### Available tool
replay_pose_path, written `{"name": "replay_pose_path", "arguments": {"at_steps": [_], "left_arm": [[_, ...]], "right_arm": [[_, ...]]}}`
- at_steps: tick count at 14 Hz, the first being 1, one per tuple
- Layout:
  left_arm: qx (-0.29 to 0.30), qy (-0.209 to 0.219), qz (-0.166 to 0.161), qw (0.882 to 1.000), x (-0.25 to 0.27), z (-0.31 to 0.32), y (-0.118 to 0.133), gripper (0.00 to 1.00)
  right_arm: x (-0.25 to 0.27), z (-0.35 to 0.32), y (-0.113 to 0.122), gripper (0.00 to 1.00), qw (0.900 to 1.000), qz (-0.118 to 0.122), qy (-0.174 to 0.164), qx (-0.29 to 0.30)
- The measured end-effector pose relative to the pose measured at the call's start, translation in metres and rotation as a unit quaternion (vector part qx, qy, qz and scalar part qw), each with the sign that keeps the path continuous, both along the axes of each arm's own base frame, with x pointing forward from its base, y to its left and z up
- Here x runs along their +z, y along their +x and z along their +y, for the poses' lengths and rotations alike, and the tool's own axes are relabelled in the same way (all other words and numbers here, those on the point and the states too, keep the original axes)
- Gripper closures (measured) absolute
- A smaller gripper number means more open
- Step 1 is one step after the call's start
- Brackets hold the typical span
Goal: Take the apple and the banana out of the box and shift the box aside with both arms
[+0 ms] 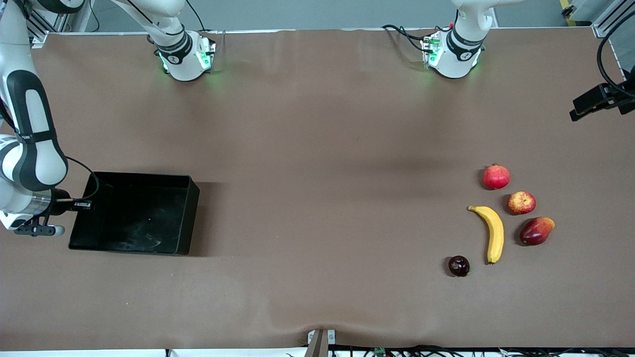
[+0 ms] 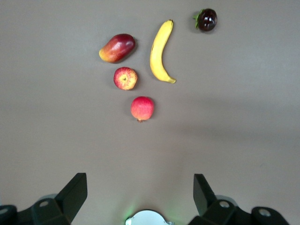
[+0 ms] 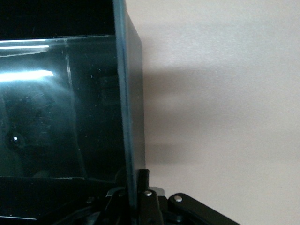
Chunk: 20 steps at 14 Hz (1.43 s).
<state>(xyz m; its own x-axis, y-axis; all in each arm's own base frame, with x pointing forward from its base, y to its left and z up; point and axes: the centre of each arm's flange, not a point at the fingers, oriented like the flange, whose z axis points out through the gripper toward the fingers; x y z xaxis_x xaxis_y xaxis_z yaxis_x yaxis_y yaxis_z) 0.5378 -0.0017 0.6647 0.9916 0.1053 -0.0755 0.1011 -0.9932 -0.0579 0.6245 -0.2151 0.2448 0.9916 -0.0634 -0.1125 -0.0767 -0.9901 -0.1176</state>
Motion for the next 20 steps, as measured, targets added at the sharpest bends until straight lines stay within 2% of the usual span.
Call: {"name": "replay_pose_path", "arguments": {"at_steps": [2, 3, 4, 8, 10, 12, 16, 20], "left_arm": [[0.001, 0.001, 0.004, 1.000, -0.002, 0.001, -0.005, 0.00], [0.002, 0.001, 0.005, 1.000, -0.003, 0.001, -0.007, 0.00], [0.002, 0.001, 0.003, 1.000, -0.002, 0.002, -0.008, 0.00], [-0.003, 0.002, -0.017, 1.000, -0.006, -0.002, -0.008, 0.00], [-0.011, 0.002, -0.026, 1.000, -0.015, -0.010, -0.008, 0.00], [-0.013, 0.003, -0.030, 0.999, -0.023, -0.012, -0.010, 0.00], [-0.013, 0.003, -0.033, 0.999, -0.024, -0.012, -0.014, 0.00], [-0.013, 0.003, -0.035, 0.999, -0.023, -0.012, -0.015, 0.00]], "right_arm": [[-0.009, -0.006, -0.003, 0.96, 1.000, 0.004, 0.001, -0.005], [-0.012, -0.007, -0.003, 0.92, 1.000, 0.005, 0.002, -0.006], [-0.013, -0.007, -0.004, 0.84, 1.000, 0.006, 0.003, -0.006], [-0.009, -0.004, 0.000, 0.40, 1.000, 0.001, 0.004, -0.002], [0.012, 0.001, 0.011, 0.20, 1.000, -0.018, 0.000, 0.009], [0.055, 0.021, 0.024, 0.01, 0.998, -0.045, -0.006, 0.032], [0.148, 0.096, 0.033, 0.00, 0.993, -0.083, -0.015, 0.087], [0.199, 0.161, 0.024, 0.00, 0.993, -0.079, -0.019, 0.088]]}}
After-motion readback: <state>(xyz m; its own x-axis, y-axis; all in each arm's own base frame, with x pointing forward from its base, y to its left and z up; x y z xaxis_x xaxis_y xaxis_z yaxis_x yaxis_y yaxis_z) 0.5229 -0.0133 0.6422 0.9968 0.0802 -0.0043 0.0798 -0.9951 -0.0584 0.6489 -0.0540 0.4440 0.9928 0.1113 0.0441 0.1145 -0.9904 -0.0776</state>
